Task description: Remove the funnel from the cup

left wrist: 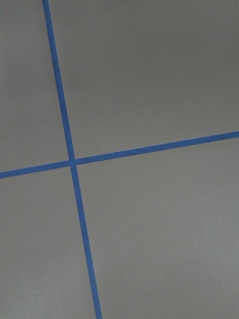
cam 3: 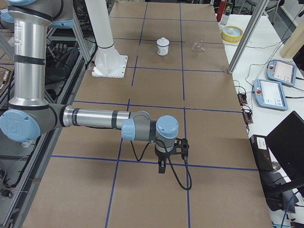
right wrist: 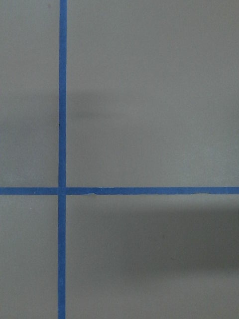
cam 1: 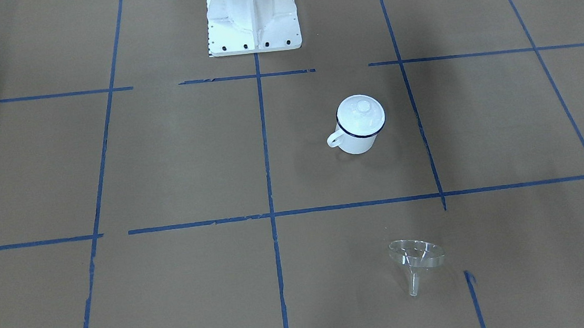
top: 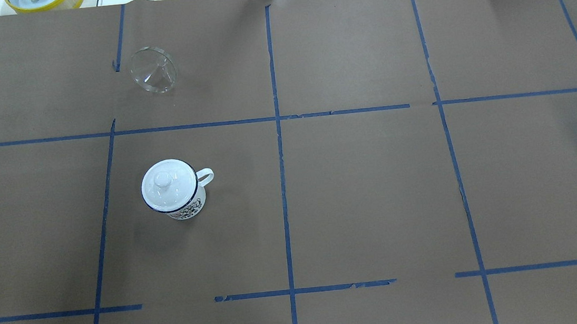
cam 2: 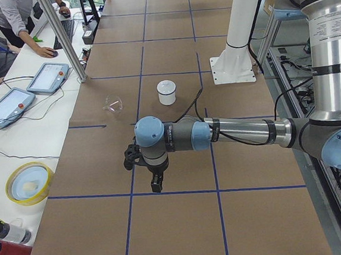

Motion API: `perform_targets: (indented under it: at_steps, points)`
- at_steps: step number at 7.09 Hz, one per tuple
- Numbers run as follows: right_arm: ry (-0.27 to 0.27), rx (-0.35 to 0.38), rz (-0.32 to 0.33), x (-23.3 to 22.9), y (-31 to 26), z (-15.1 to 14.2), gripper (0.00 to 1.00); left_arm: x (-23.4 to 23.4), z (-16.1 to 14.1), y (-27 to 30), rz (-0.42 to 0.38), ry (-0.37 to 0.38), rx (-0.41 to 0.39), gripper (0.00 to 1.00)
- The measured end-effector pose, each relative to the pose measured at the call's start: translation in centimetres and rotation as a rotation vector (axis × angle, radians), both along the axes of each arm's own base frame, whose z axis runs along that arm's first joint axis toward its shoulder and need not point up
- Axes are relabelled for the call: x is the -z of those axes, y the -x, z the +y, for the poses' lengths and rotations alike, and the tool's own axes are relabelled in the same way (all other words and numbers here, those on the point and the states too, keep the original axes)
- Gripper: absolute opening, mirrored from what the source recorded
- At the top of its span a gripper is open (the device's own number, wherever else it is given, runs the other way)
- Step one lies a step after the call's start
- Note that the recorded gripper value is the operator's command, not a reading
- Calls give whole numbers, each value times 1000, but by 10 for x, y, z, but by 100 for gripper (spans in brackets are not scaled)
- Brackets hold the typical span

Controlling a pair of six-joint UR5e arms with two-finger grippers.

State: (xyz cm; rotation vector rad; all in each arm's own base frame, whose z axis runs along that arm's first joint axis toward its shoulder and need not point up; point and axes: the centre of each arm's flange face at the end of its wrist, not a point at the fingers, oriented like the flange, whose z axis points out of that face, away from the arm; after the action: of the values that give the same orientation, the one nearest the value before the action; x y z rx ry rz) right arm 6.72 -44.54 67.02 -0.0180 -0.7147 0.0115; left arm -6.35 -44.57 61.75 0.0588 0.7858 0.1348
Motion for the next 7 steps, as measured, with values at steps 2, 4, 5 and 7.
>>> perform_targets:
  at_steps: [2,4,5,7]
  points:
    - [1,0,0,0,0,0,100,-4,2,1,-6,10,0,100]
    - [1,0,0,0,0,0,100,-3,2,1,-7,8,0,100]
    - [0,0,0,0,0,0,100,-6,5,1,-7,13,0,100]
    - [1,0,0,0,0,0,100,-6,9,1,-7,16,1,100]
